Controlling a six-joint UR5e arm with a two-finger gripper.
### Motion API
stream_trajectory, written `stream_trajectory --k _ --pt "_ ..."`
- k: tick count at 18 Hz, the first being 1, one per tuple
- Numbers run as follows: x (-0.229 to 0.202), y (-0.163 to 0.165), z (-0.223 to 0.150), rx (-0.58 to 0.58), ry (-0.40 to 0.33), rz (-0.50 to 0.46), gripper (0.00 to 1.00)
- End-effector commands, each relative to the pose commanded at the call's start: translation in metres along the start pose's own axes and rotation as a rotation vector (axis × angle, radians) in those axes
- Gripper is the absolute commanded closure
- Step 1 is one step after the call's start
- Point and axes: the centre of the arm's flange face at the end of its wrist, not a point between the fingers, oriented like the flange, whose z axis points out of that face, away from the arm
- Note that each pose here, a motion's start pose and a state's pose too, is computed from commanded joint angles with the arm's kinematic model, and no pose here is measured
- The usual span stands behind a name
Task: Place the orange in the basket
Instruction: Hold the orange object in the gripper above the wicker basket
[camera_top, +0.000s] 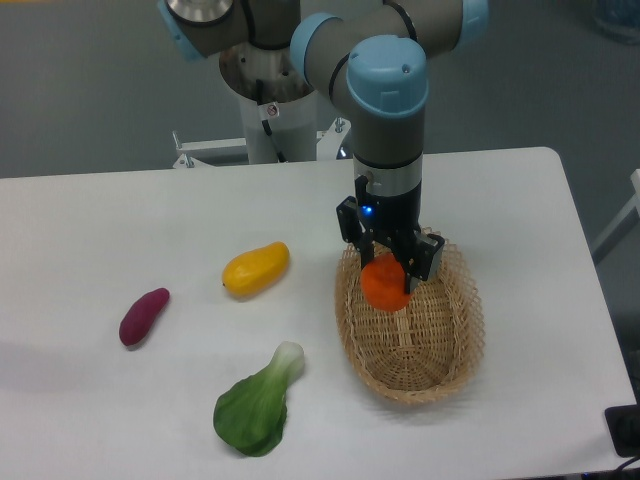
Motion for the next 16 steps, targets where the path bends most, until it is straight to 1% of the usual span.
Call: stream_trajectory --k 8,14,15,16 --pt "0.002 0.002 0.004 0.0 0.007 -0.002 0.41" --pt "-0.01 0.014 0.01 -0.004 -0.003 -0.017 0.41" --pt "-0.015 0.017 0.028 -0.012 0.013 0.005 0.41" --pt "-0.019 0.018 0.043 -0.015 0.012 0.016 0.41"
